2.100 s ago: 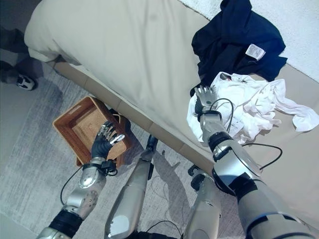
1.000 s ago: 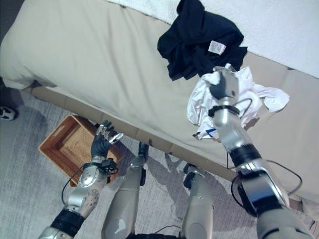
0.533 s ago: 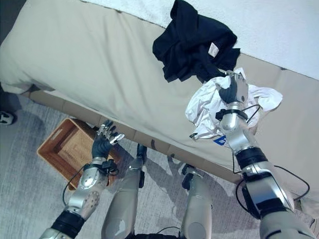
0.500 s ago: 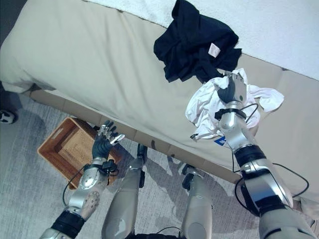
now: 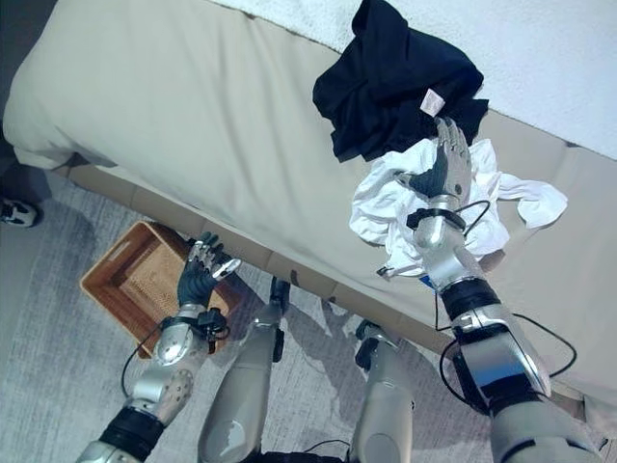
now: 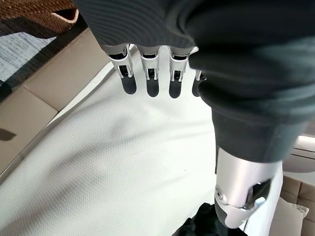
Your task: Pick up clothes into the bucket
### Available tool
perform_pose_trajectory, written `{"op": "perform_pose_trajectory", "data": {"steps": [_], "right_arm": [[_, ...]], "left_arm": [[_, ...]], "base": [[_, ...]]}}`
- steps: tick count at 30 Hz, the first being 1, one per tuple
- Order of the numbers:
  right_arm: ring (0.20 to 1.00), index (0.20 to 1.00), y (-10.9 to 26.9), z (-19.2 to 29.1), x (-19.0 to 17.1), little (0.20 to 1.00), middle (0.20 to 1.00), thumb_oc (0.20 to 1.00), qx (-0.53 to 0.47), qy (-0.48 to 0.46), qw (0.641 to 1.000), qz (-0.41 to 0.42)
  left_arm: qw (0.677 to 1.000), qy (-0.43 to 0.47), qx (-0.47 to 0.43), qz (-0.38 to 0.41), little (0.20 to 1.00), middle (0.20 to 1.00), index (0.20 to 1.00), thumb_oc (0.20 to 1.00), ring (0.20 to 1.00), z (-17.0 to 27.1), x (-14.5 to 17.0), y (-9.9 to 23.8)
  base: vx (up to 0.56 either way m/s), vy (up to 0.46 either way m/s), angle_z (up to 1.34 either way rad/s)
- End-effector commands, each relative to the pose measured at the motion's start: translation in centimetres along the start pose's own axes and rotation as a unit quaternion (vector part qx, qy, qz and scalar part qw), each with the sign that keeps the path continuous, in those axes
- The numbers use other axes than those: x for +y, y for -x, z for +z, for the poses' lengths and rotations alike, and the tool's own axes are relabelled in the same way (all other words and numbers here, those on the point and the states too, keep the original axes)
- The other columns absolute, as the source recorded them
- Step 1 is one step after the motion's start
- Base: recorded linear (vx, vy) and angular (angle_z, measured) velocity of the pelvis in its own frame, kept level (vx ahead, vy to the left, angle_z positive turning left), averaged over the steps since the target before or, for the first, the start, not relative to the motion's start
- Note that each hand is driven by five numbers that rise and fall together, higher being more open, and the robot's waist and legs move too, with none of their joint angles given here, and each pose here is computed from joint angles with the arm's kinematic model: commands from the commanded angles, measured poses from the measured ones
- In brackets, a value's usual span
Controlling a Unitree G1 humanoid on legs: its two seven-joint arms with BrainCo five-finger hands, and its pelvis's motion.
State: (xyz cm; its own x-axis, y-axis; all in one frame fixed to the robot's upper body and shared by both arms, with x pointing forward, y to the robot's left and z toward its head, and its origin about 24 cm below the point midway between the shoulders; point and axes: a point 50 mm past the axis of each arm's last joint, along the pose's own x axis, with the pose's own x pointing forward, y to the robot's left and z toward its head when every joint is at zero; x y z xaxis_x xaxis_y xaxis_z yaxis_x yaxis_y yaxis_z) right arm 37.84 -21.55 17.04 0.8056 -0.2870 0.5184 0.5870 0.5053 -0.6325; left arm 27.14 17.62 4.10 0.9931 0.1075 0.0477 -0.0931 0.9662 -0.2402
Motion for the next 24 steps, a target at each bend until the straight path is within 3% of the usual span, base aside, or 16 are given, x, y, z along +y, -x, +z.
{"op": "perform_pose_trajectory", "data": {"steps": [1, 13, 19, 20, 22, 23, 24], "right_arm": [[1.000, 1.000, -0.1, 0.3, -1.0, 1.000, 1.000, 1.000, -0.023, 0.021, 0.999, -0.035], [1.000, 1.000, 5.4, -1.4, 4.8, 1.000, 1.000, 1.000, 0.046, 0.008, 0.996, 0.069], [1.000, 1.000, 6.4, -1.6, 6.6, 1.000, 1.000, 1.000, 0.067, 0.014, 0.991, 0.118], [0.944, 0.944, 6.3, -1.7, 6.9, 0.944, 0.944, 0.944, 0.078, 0.016, 0.989, 0.124], [0.291, 0.291, 6.2, -1.8, 6.9, 0.291, 0.291, 0.291, 0.086, 0.015, 0.989, 0.123], [0.200, 0.200, 6.2, -1.8, 7.0, 0.200, 0.200, 0.200, 0.091, 0.015, 0.988, 0.125], [0.200, 0.200, 6.1, -1.7, 7.1, 0.200, 0.200, 0.200, 0.092, 0.013, 0.988, 0.124]], "left_arm": [[0.998, -0.006, -0.057, -0.012, 1.000, 1.000, 1.000, 1.000, 1.000, 1.7, -0.6, 0.3], [0.999, -0.001, -0.042, 0.009, 1.000, 1.000, 1.000, 1.000, 1.000, 1.0, -0.6, 0.6], [0.999, -0.003, -0.038, 0.013, 1.000, 1.000, 1.000, 1.000, 1.000, 0.9, -0.4, 0.8], [0.999, -0.003, -0.039, 0.012, 1.000, 1.000, 1.000, 1.000, 1.000, 0.9, -0.4, 0.8], [0.999, -0.001, -0.039, 0.011, 1.000, 1.000, 1.000, 1.000, 1.000, 0.9, -0.4, 0.8], [0.999, -0.001, -0.038, 0.010, 1.000, 1.000, 1.000, 1.000, 1.000, 1.0, -0.5, 0.8], [0.999, -0.001, -0.038, 0.010, 1.000, 1.000, 1.000, 1.000, 1.000, 0.9, -0.4, 0.8]], "base": [[0.00, 0.000, 0.00], [0.00, 0.000, 0.00], [0.00, 0.000, 0.00], [0.00, 0.000, 0.00], [0.00, 0.000, 0.00], [0.00, 0.000, 0.00], [0.00, 0.000, 0.00]]}}
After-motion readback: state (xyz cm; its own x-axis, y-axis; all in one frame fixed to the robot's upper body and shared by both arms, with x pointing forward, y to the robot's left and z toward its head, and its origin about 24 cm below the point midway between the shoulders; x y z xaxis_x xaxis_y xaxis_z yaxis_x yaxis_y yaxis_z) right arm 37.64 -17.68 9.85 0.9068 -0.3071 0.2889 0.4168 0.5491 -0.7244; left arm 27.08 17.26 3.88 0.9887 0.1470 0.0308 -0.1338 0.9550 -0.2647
